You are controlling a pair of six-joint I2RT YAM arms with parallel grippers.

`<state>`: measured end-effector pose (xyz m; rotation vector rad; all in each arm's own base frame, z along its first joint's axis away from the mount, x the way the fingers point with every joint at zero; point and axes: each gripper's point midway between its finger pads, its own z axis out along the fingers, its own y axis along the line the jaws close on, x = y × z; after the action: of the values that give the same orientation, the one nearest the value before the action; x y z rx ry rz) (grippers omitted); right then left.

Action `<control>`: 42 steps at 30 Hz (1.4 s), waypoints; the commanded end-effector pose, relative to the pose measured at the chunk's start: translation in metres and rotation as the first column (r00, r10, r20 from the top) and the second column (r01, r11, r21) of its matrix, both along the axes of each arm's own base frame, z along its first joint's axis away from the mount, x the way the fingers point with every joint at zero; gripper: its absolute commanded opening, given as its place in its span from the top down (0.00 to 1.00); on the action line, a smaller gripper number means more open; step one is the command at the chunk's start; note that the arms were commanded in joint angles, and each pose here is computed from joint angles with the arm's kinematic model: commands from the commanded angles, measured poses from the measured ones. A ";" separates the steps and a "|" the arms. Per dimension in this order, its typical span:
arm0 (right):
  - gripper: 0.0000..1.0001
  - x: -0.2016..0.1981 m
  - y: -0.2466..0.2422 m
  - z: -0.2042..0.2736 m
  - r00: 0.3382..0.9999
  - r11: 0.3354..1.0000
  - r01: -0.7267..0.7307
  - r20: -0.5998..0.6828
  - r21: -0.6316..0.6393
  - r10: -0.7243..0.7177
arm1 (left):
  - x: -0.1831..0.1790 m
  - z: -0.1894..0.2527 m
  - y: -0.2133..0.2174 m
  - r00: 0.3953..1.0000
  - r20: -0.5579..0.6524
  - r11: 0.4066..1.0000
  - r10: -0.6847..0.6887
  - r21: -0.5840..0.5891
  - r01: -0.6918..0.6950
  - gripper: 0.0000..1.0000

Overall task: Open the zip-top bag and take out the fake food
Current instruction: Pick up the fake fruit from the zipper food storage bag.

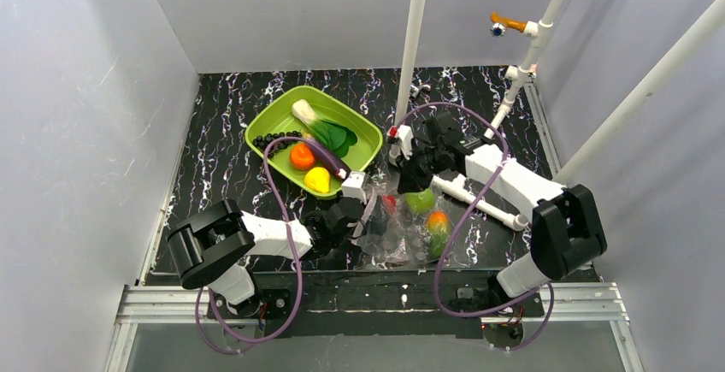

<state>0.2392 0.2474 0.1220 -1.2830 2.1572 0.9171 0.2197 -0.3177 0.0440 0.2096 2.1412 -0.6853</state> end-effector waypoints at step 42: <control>0.84 -0.009 0.018 -0.065 0.959 0.986 -0.039 -0.285 -0.160 -0.008 | 0.011 -0.007 0.002 1.000 0.005 0.983 0.018 0.182 -0.019 0.30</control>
<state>0.2369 0.2613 0.0515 -1.3203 2.4756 0.9234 0.2379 -0.3295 0.0316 0.2163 2.1966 -0.5220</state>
